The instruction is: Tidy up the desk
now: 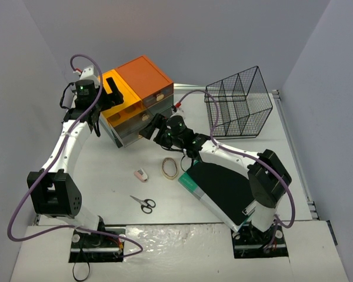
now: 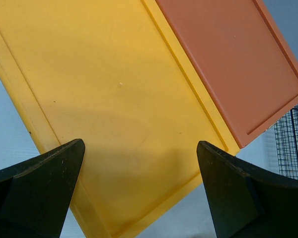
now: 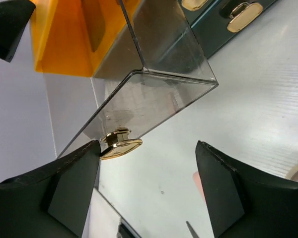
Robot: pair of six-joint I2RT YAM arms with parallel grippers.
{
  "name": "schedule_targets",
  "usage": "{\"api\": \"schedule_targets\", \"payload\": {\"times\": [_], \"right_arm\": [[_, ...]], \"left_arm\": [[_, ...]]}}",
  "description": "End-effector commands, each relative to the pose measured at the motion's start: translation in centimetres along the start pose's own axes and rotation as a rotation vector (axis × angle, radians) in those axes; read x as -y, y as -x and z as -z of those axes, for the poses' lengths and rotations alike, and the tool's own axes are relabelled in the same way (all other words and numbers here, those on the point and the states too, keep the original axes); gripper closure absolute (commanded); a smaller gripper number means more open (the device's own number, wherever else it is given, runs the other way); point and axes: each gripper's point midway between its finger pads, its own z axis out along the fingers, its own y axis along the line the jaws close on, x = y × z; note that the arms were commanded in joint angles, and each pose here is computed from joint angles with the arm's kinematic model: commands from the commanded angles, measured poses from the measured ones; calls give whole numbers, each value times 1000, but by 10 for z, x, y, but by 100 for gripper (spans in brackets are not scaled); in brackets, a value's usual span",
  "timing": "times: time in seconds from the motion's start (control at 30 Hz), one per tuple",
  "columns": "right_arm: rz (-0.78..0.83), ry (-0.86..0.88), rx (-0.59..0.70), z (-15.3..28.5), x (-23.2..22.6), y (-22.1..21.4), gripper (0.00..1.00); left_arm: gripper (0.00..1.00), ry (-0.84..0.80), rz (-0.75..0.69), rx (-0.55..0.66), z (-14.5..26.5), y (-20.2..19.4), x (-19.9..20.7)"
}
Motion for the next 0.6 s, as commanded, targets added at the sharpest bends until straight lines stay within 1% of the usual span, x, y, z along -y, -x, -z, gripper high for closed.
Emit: {"api": "schedule_targets", "payload": {"times": [0.0,0.23,0.37,0.5,0.57], "right_arm": [[167,36,22,25,-26,4,23],[316,67,54,50,-48,18,23],[390,43,0,63,-39,4,24],[422,26,-40,67,-23,-14,25],[443,19,-99,63,-12,-31,26]], "left_arm": [[3,195,35,-254,6,-72,-55],[3,197,33,-252,5,-71,-55],[3,193,36,-254,4,-72,-55],[3,194,41,-255,3,-73,-55],[3,194,41,-255,3,-73,-55]]}}
